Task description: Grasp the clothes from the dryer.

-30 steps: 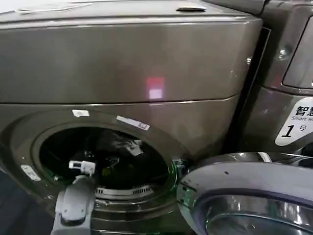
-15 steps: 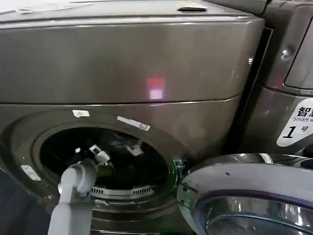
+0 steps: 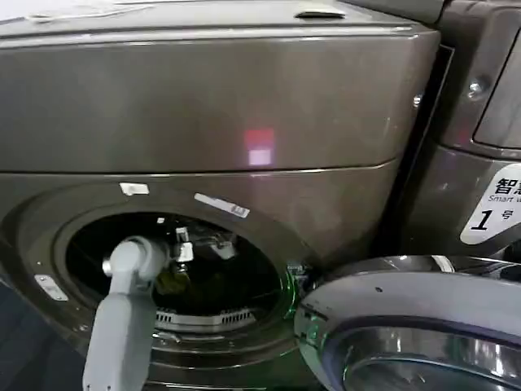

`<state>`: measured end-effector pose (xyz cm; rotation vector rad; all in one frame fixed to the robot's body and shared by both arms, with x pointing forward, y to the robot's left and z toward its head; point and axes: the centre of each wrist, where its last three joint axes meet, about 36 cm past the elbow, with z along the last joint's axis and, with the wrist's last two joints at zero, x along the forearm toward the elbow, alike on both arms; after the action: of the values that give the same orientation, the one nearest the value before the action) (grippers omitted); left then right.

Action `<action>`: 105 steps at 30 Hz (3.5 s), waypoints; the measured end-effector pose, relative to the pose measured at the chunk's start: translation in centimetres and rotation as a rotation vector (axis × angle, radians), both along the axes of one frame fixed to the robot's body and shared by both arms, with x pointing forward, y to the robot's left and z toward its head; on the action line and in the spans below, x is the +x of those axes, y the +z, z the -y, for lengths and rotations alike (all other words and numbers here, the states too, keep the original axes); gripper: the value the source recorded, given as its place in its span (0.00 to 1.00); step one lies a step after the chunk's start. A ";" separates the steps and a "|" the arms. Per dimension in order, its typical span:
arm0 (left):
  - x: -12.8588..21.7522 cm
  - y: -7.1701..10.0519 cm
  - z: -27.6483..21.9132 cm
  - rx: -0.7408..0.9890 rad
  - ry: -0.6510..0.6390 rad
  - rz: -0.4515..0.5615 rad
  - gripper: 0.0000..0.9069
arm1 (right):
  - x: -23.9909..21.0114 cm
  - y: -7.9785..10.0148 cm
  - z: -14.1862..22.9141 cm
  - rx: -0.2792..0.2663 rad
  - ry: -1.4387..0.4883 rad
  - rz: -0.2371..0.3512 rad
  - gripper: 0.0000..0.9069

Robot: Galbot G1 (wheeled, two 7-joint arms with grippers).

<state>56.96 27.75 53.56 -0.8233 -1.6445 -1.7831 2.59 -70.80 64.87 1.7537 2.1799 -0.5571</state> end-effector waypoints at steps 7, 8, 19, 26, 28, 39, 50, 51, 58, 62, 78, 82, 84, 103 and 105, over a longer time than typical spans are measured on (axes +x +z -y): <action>0.8 -1.1 -0.8 0.027 -0.033 -0.071 1.00 | 0.5 -0.3 -0.1 0.005 0.009 0.000 1.00; 0.9 -1.3 -0.8 0.024 -0.039 -0.079 1.00 | 0.6 -0.4 -0.1 0.006 0.011 -0.001 1.00; 2.0 -3.7 -0.3 0.010 -0.095 -0.168 1.00 | 0.9 -0.3 0.1 0.006 0.012 -0.007 1.00; 2.2 -5.4 -0.5 -0.001 -0.100 -0.216 1.00 | 1.0 -0.4 0.1 0.007 0.014 -0.008 1.00; 2.3 -5.7 -0.6 -0.008 -0.094 -0.225 0.97 | 1.0 -0.5 0.1 0.009 0.015 -0.008 1.00; 3.2 -6.8 -0.5 -0.048 -0.107 -0.263 0.00 | 1.4 -0.7 -0.1 0.008 0.018 -0.011 1.00; 3.7 -7.3 0.4 -0.074 -0.127 -0.283 0.00 | 1.3 -0.7 0.1 0.008 0.007 -0.021 1.00; 3.7 -7.3 0.4 -0.077 -0.129 -0.284 0.00 | 1.4 -0.8 0.1 0.008 0.007 -0.021 1.00; 3.8 -7.0 0.5 -0.088 -0.128 -0.276 0.00 | 1.5 -1.0 0.1 0.010 0.007 -0.025 1.00; 3.9 -6.5 0.7 -0.100 -0.127 -0.265 0.00 | 1.5 -1.0 0.0 0.009 0.006 -0.025 1.00; 4.4 -2.3 1.1 -0.436 -0.062 0.083 0.00 | 1.9 -1.6 -0.4 0.011 0.021 -0.017 1.00; 4.7 -1.2 1.9 -0.554 0.005 0.254 0.00 | 1.9 -1.6 -0.4 0.003 0.025 -0.010 1.00; 5.0 -0.8 2.3 -0.616 0.055 0.332 0.00 | 1.9 -1.5 -0.5 -0.001 0.025 -0.009 1.00; 6.1 -0.6 7.2 -1.119 0.588 0.765 0.00 | 1.0 -1.1 -1.0 -0.029 -0.007 0.003 1.00; 6.1 -0.6 7.4 -1.149 0.627 0.780 0.00 | 1.0 -1.1 -1.0 -0.031 -0.006 0.005 1.00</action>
<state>63.04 20.36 52.97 0.1200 -3.0454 -0.5896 3.64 -69.77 63.74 1.7451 2.1513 -0.5835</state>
